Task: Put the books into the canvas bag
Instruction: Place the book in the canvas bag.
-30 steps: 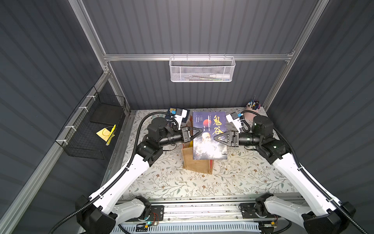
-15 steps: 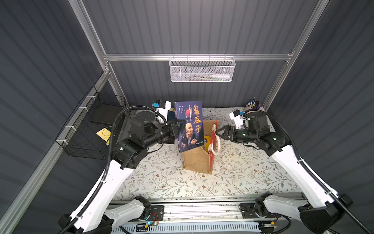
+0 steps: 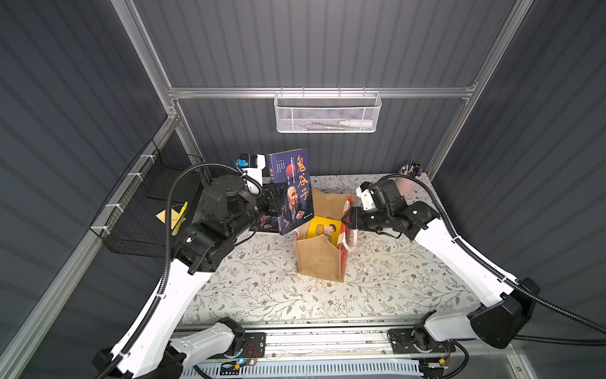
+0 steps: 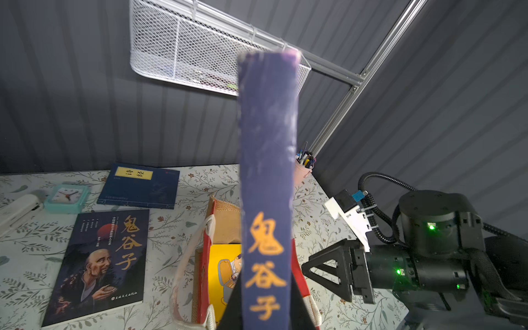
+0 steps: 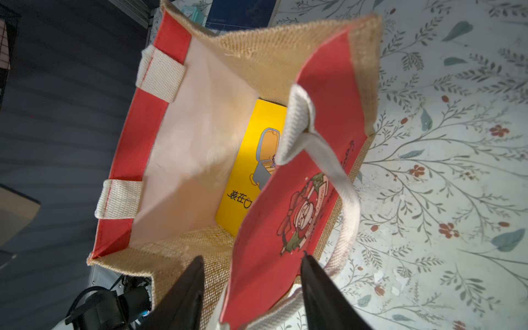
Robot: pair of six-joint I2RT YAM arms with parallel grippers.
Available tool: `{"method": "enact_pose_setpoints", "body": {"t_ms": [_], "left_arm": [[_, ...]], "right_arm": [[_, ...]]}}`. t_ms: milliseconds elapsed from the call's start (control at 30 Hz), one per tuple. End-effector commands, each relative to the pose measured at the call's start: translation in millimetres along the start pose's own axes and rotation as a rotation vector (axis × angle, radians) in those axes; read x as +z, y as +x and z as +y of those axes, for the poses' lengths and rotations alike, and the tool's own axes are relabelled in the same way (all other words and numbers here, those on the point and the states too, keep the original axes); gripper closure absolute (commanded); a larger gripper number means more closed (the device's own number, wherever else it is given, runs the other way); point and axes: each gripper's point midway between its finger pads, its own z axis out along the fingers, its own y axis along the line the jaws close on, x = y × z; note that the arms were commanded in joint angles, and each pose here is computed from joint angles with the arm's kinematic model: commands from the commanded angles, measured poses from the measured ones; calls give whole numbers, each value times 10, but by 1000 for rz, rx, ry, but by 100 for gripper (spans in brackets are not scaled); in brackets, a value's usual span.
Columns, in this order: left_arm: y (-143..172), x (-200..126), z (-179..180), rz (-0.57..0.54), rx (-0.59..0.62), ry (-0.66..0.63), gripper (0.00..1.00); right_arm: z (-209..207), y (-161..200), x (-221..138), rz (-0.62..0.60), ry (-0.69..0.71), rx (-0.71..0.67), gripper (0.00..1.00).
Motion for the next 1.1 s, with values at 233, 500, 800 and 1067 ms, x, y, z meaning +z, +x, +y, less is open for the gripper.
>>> {"method": "enact_pose_setpoints", "body": {"t_ms": [233, 500, 800, 1067], "left_arm": [[141, 787, -284, 98, -36, 182, 100], [587, 1043, -238, 281, -68, 179, 100], [1025, 1124, -310, 427, 7, 128, 100], [1393, 1312, -310, 553, 27, 69, 100]], "right_arm": [[-114, 157, -7, 14, 27, -23, 82], [-106, 142, -42, 6, -11, -25, 100], [-141, 6, -115, -16, -34, -16, 100], [-136, -8, -139, -12, -53, -16, 100]]}}
